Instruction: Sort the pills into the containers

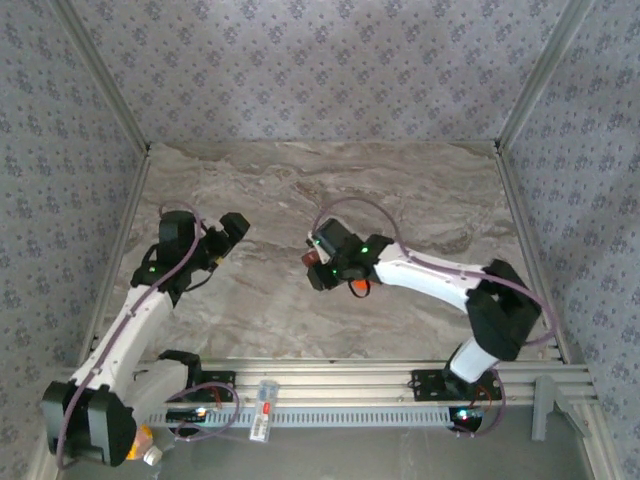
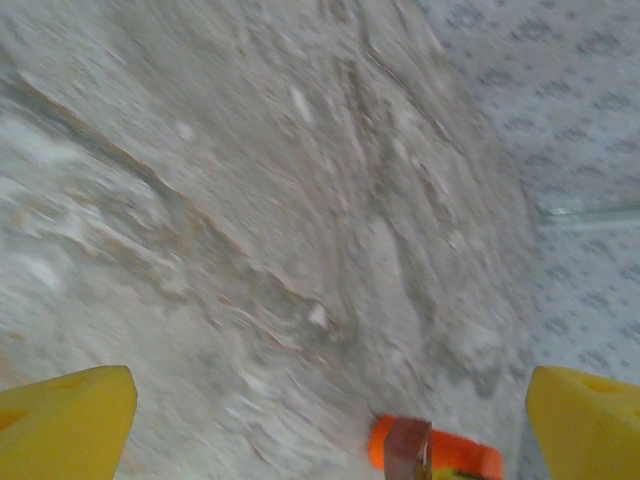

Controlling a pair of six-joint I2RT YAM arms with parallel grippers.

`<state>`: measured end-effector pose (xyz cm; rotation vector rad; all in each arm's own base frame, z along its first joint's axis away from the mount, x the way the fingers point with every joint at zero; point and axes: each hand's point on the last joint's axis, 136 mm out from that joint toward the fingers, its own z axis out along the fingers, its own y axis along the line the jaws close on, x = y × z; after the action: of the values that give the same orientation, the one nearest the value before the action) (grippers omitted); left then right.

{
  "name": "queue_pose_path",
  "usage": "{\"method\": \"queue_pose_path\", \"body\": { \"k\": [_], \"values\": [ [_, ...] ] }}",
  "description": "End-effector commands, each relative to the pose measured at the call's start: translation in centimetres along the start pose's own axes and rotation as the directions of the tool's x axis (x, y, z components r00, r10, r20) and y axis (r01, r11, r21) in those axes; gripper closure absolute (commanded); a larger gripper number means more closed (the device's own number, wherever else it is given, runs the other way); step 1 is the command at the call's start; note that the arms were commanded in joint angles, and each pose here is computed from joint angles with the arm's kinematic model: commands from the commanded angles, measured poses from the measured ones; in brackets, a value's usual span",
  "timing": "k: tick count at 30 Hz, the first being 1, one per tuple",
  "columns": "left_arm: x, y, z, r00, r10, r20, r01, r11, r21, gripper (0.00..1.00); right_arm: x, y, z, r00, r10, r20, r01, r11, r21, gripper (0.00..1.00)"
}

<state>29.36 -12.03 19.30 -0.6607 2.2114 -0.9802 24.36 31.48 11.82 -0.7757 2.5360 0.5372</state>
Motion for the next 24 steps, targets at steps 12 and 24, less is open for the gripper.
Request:
{"method": "queue_pose_path", "body": {
  "k": [12, 24],
  "values": [
    [7.0, -9.0, 0.0, 0.983, -0.084, -0.164, 0.132, 0.941, 0.312, 0.00, -1.8, 0.9, -4.2, 0.992, -0.012, 0.124, 0.028, 0.992, -0.123, 0.67],
    [8.7, -9.8, 3.0, 0.966, -0.132, -0.224, 0.200, 0.928, 0.314, 0.03, -2.2, 1.5, -1.4, 0.996, 0.039, 0.085, -0.033, 0.997, -0.073, 0.68]
  ]
}}
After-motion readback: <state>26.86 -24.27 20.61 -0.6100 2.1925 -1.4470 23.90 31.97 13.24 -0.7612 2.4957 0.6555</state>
